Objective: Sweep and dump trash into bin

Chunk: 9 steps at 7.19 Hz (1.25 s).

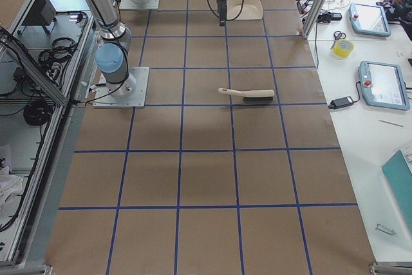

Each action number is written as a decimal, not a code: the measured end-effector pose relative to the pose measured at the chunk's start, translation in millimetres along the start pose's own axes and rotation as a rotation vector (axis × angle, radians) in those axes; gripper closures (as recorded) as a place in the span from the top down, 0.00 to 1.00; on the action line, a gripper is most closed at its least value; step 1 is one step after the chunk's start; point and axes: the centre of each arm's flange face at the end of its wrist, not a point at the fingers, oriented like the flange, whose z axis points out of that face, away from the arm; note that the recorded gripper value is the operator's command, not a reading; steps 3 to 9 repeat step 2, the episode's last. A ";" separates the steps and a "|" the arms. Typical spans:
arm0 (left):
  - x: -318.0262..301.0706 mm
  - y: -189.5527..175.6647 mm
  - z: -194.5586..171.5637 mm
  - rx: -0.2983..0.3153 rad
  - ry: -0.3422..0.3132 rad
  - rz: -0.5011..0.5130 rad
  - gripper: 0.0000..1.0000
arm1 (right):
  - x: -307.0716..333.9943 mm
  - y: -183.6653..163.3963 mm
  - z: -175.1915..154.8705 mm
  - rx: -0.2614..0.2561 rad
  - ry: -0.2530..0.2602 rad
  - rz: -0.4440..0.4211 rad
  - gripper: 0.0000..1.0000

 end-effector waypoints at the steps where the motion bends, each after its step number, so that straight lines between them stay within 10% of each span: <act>1: -1.2 4.4 1.6 0.000 -0.005 -0.014 1.00 | 0.0 0.0 0.0 0.000 0.000 0.000 1.00; 9: -3.6 6.9 2.3 0.000 -0.014 -0.029 1.00 | 0.0 0.1 0.1 -0.001 0.000 0.000 1.00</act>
